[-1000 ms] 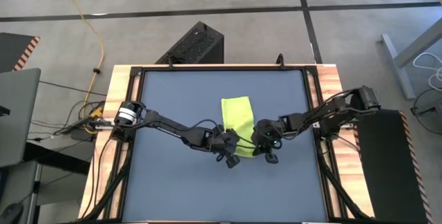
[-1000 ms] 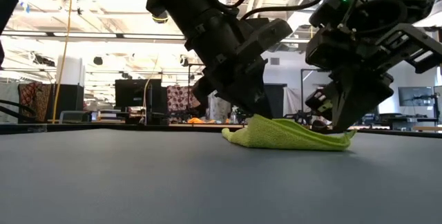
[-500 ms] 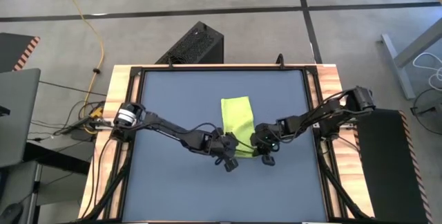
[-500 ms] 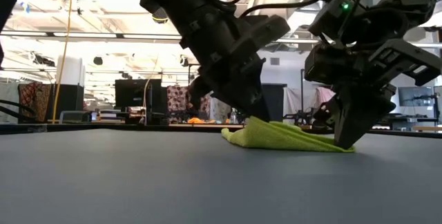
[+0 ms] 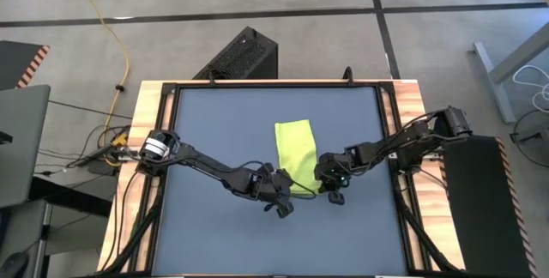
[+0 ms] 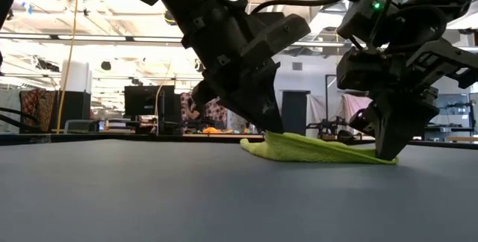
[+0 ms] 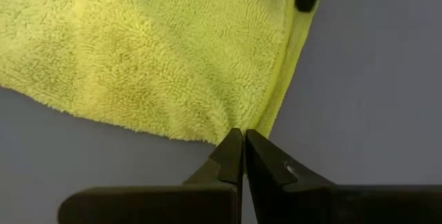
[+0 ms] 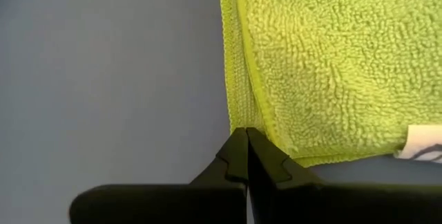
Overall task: Roll towel into tight, uniform cylinder
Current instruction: Roll the green towel
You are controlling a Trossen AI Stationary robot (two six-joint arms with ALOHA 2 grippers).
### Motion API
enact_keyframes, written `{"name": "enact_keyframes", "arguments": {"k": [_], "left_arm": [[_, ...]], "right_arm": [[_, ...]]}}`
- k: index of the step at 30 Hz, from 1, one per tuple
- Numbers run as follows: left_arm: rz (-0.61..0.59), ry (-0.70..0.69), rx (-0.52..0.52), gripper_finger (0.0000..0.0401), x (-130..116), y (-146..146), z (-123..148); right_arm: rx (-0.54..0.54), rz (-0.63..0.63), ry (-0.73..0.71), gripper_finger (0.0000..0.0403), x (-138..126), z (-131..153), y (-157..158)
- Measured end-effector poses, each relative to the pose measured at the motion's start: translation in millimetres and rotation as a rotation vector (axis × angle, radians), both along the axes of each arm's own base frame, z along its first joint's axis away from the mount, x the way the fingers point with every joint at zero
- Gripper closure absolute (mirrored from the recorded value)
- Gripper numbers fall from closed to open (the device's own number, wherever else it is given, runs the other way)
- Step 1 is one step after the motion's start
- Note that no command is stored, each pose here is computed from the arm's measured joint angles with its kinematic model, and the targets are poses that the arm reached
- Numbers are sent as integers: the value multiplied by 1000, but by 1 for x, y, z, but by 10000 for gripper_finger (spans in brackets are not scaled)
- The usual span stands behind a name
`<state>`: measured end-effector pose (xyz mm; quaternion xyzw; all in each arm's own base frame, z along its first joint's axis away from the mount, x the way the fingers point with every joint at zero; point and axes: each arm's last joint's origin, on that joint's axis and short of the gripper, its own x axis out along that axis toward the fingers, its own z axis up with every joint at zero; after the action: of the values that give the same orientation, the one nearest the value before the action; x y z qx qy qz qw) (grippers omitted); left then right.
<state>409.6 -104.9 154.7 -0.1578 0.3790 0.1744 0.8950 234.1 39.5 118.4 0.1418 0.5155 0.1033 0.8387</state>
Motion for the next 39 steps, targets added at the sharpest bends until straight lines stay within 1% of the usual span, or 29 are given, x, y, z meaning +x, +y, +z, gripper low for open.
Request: {"name": "enact_keyframes", "arguments": {"k": [5,9,11,13,19,23,31,37,39], "left_arm": [[17,-16,-19,401,2,-1,-3],[9,-69,-93,401,9,-10,-13],[13,-52,-122,401,8,-12,-20],[10,-69,-163,401,12,-14,-25],[5,-49,-182,401,12,-11,-26],[4,-43,-195,401,12,-10,-26],[6,-47,-202,401,12,-11,-26],[-4,-49,-193,401,12,-9,-26],[-8,-55,-202,401,13,-9,-25]], "right_arm": [[17,-21,16,385,0,0,-3],[36,-33,19,385,-1,1,-7],[37,-41,13,385,-2,3,-10],[35,-46,13,385,-4,7,-12],[16,-54,17,382,-10,14,-18],[-1,-44,-24,371,-14,23,-20],[-58,26,-112,363,-12,30,-19],[-125,137,-242,362,-5,36,-19],[-142,185,-256,363,-5,36,-17]]}}
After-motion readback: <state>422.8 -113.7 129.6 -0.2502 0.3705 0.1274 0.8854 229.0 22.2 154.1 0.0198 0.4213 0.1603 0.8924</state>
